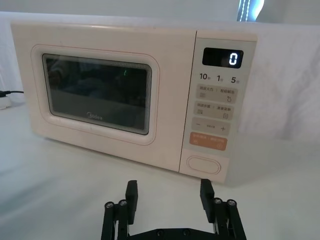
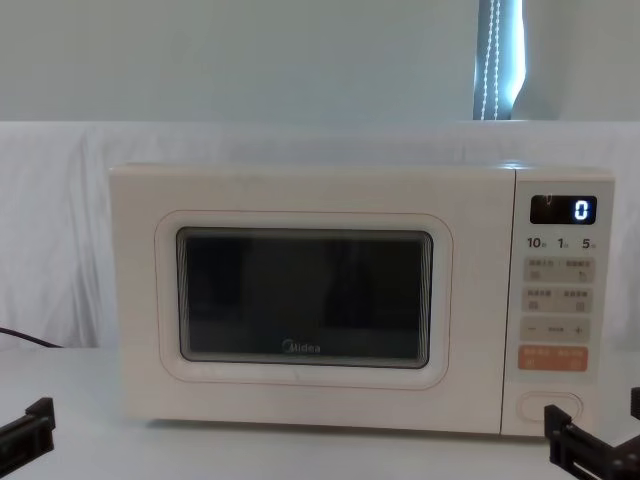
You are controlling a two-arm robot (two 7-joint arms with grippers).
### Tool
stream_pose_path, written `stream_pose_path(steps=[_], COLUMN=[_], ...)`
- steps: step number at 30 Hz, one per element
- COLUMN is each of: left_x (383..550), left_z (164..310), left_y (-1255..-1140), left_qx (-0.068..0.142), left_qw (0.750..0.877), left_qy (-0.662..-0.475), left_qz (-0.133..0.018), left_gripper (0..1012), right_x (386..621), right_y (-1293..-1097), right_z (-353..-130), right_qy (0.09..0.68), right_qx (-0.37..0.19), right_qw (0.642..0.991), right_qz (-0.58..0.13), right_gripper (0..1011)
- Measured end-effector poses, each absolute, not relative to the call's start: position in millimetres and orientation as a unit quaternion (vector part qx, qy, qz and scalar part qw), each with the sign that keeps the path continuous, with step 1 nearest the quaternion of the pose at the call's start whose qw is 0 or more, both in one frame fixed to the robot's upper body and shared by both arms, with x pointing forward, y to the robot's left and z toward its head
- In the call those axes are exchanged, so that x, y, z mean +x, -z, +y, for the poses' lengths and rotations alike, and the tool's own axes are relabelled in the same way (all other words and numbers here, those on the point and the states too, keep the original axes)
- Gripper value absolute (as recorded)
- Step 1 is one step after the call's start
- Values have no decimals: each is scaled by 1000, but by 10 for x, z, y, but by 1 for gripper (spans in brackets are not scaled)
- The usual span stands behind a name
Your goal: Press the button to open the microwave door with one hand; close the microwave door with the other hand.
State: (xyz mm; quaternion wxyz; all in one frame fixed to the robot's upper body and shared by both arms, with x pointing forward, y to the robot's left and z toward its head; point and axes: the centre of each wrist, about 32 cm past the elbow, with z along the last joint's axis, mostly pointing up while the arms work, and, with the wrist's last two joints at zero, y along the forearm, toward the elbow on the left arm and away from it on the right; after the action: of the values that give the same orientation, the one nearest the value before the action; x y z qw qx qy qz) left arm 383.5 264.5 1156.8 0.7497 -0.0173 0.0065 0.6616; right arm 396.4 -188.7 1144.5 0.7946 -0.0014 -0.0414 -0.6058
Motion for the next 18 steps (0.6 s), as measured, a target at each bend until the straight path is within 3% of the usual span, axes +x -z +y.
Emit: stream_pose_path(steps=[18], left_x=[3835], left_z=[2645], left_y=[-11568], left_qx=[-17], left_qw=[750], left_qy=[-662], left_qz=[6], left_gripper=[1001], right_x=[3963], right_y=[-11445], right_z=[-1888], right_qy=[607], right_qx=[-1], right_qw=[794], right_qz=[-41], right_gripper=[283])
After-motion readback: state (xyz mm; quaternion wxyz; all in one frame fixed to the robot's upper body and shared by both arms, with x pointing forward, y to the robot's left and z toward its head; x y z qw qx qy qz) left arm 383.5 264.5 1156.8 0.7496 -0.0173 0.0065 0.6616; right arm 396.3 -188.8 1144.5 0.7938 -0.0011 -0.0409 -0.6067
